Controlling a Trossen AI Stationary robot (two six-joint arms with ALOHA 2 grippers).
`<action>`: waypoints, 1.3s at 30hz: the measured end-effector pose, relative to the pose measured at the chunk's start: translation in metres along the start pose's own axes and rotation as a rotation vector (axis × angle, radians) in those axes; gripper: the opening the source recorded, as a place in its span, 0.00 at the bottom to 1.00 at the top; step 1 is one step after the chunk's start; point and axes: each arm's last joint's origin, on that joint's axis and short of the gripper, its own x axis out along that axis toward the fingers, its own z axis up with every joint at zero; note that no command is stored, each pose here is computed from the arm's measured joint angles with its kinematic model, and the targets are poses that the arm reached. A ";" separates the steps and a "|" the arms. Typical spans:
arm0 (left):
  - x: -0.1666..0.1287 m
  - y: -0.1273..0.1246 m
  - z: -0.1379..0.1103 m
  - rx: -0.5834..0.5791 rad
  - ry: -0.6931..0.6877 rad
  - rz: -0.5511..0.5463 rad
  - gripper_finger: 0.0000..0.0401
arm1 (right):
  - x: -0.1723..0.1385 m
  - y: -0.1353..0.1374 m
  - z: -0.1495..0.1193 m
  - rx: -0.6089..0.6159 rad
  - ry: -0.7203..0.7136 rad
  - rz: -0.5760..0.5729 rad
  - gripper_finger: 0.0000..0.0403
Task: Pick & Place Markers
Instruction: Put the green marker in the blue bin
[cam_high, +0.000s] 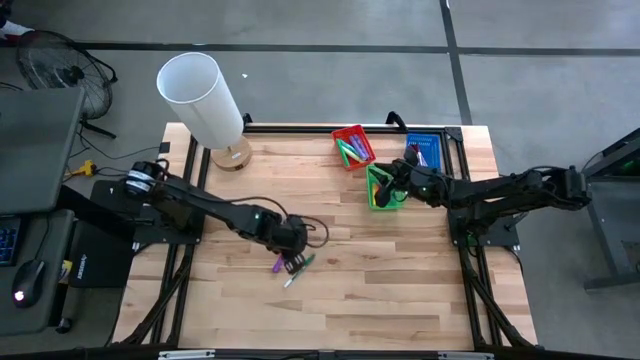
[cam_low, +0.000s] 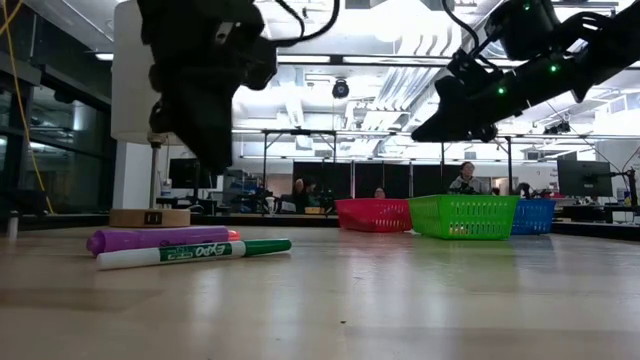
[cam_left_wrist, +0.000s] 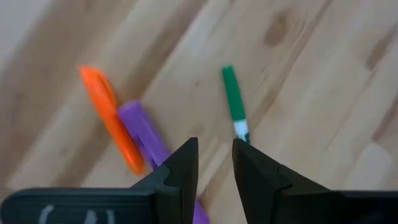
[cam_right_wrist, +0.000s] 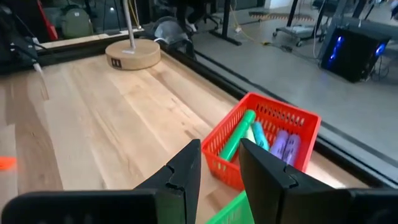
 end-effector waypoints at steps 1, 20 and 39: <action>0.003 -0.001 -0.002 -0.007 0.015 0.005 0.24 | 0.000 0.000 0.000 0.004 0.005 0.001 0.24; 0.037 -0.045 0.017 0.043 0.238 0.233 0.24 | -0.010 0.020 -0.011 -0.044 0.083 0.091 0.24; 0.039 -0.051 0.020 0.035 0.223 0.157 0.24 | -0.013 0.025 -0.015 -0.046 0.112 0.118 0.24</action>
